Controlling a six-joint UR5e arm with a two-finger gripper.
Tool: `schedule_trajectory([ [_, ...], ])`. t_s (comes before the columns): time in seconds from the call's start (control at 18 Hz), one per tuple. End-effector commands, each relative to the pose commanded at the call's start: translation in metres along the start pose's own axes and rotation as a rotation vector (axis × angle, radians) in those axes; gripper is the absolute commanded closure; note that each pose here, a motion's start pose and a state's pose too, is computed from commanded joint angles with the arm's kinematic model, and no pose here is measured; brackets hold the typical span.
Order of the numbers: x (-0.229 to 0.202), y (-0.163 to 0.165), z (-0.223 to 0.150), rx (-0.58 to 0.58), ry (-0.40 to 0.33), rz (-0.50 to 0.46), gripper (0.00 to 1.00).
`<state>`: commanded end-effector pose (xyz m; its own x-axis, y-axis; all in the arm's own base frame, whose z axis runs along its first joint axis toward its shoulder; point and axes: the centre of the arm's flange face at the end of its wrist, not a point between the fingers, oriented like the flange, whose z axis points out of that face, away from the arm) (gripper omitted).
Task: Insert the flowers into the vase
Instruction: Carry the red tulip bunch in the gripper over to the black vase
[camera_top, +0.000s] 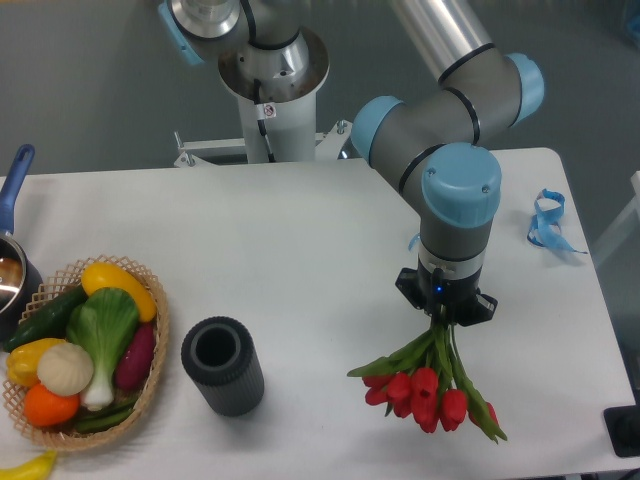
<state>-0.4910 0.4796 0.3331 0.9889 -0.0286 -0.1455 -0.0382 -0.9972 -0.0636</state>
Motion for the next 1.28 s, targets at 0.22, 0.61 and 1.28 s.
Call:
schedule_trajectory([
  [0.22,0.000,-0.001,-0.002,0.009,-0.003,-0.011,0.94],
  [0.61,0.005,-0.017,-0.016,0.163,-0.021,-0.080,0.94],
  [1.28,0.037,-0.059,-0.071,0.752,0.126,-0.062,0.94],
])
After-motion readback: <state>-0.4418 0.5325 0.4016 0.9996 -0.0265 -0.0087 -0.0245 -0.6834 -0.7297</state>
